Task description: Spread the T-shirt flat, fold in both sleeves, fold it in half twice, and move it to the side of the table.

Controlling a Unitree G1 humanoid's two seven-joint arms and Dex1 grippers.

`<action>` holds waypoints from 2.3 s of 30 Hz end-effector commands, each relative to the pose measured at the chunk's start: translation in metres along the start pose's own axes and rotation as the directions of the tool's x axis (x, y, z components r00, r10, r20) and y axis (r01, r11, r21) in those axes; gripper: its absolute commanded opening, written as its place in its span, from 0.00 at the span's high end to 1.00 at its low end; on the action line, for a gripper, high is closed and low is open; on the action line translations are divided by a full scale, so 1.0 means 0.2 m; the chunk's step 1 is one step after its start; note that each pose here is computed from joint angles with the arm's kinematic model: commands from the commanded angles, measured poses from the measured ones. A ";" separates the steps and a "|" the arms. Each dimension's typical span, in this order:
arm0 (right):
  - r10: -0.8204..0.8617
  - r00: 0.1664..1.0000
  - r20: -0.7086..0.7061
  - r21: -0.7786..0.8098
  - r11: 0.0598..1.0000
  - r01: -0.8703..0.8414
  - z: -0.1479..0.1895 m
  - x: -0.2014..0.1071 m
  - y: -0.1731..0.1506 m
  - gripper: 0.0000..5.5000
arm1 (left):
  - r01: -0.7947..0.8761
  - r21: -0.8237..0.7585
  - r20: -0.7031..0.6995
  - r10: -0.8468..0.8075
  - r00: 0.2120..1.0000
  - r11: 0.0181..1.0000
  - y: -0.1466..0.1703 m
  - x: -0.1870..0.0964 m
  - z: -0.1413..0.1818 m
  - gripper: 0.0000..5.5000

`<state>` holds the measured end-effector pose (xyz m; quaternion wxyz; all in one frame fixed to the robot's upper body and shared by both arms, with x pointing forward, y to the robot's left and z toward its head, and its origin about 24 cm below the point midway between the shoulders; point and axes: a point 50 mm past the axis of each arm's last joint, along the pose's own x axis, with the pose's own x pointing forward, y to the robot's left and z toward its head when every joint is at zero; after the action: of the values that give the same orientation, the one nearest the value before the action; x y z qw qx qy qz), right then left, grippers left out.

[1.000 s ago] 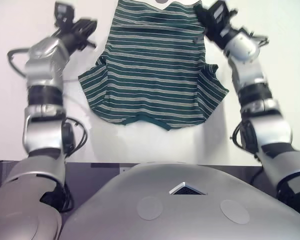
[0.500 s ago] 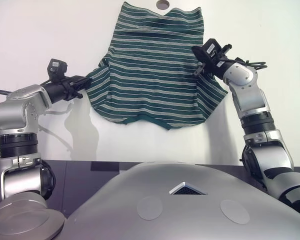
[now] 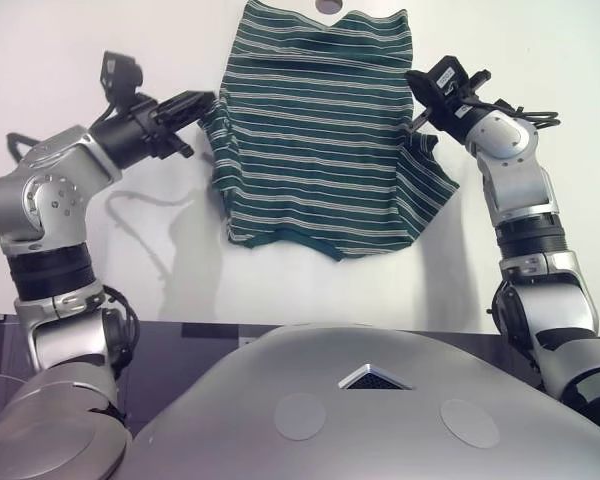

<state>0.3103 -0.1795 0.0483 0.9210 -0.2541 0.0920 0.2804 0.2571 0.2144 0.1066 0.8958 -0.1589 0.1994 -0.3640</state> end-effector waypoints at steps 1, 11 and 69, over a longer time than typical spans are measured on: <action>-0.026 1.000 0.002 -0.029 0.999 0.026 0.02 0.00 -0.07 1.00 | 0.064 0.022 -0.137 -0.061 0.989 0.998 -0.11 0.21 -0.12 1.00; -0.081 0.979 -0.185 0.441 0.884 0.156 -0.21 -0.40 -0.21 0.84 | 0.013 0.117 -0.342 0.028 0.939 0.993 -0.13 0.28 -0.42 0.85; 0.572 0.819 -0.039 -0.627 0.624 -0.466 -0.17 -0.60 0.32 0.62 | 0.579 0.711 -0.643 0.037 0.765 0.398 -0.10 -0.13 -0.39 0.50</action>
<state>0.1795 -0.2151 0.0402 0.6713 -0.4737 0.0082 0.5701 0.1910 0.2139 0.0632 0.6711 0.4001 0.2106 -0.5875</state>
